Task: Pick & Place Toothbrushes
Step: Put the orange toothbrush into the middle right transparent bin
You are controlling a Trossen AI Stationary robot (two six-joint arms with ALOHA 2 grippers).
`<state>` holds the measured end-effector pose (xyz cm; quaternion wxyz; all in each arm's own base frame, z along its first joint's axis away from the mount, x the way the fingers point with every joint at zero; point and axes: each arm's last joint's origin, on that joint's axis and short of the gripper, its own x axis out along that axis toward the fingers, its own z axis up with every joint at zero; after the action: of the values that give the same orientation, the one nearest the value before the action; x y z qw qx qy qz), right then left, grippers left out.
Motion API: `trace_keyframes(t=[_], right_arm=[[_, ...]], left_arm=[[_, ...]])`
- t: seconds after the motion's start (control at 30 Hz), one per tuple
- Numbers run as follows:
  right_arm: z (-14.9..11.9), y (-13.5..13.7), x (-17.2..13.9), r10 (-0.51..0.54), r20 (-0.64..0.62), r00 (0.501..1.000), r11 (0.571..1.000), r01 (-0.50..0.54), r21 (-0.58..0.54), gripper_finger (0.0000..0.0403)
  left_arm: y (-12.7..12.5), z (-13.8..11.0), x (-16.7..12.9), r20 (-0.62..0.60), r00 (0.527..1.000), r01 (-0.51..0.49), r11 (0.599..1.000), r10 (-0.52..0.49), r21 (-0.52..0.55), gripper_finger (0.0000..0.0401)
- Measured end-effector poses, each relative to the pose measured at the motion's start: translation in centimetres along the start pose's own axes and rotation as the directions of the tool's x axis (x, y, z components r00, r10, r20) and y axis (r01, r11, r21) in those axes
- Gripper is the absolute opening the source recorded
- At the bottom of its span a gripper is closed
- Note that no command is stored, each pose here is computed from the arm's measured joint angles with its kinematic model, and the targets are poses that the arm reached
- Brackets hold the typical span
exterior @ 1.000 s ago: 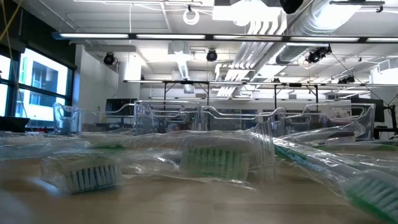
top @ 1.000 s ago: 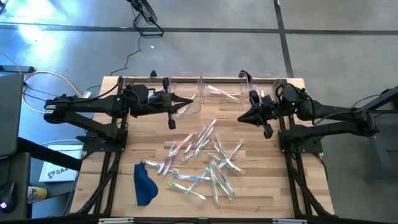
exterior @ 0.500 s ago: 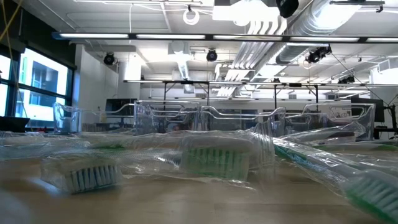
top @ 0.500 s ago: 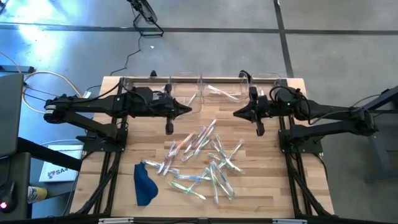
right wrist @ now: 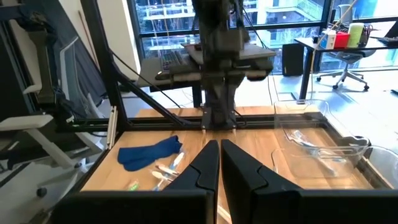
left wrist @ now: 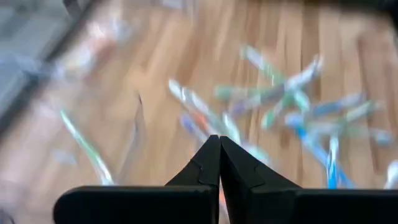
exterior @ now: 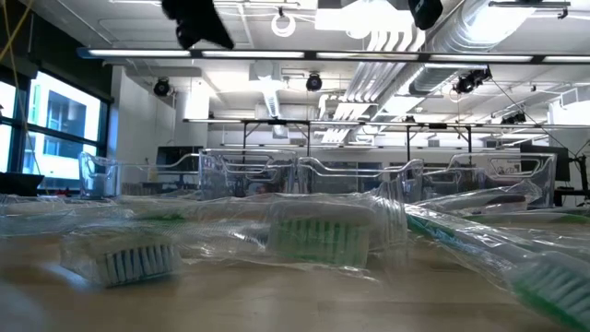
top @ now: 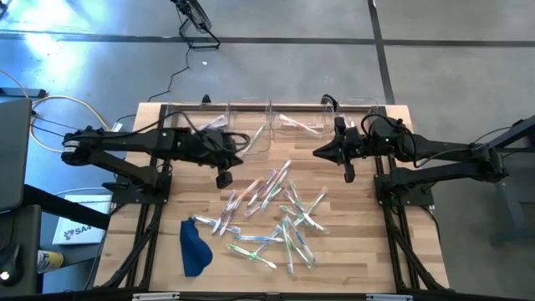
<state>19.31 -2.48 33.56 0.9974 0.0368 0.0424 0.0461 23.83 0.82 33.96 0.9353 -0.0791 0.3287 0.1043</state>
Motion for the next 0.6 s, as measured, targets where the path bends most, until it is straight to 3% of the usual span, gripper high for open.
trace_keyframes(t=[0.33, 0.6], right_arm=[[0.0, 0.0, 0.0, 0.000, 0.000, 1.000, 1.000, 0.000, 0.004, 0.0009], [0.0, -0.2, 0.0, -0.055, 0.004, 0.998, 0.998, 0.055, 0.031, 0.0009]], left_arm=[[-0.4, -0.8, 3.9, -0.153, 0.988, 0.007, 0.999, -0.001, 0.044, 0.0000], [-0.5, -2.9, 6.0, -0.389, 0.921, -0.020, 0.997, -0.009, -0.070, 0.0000]])
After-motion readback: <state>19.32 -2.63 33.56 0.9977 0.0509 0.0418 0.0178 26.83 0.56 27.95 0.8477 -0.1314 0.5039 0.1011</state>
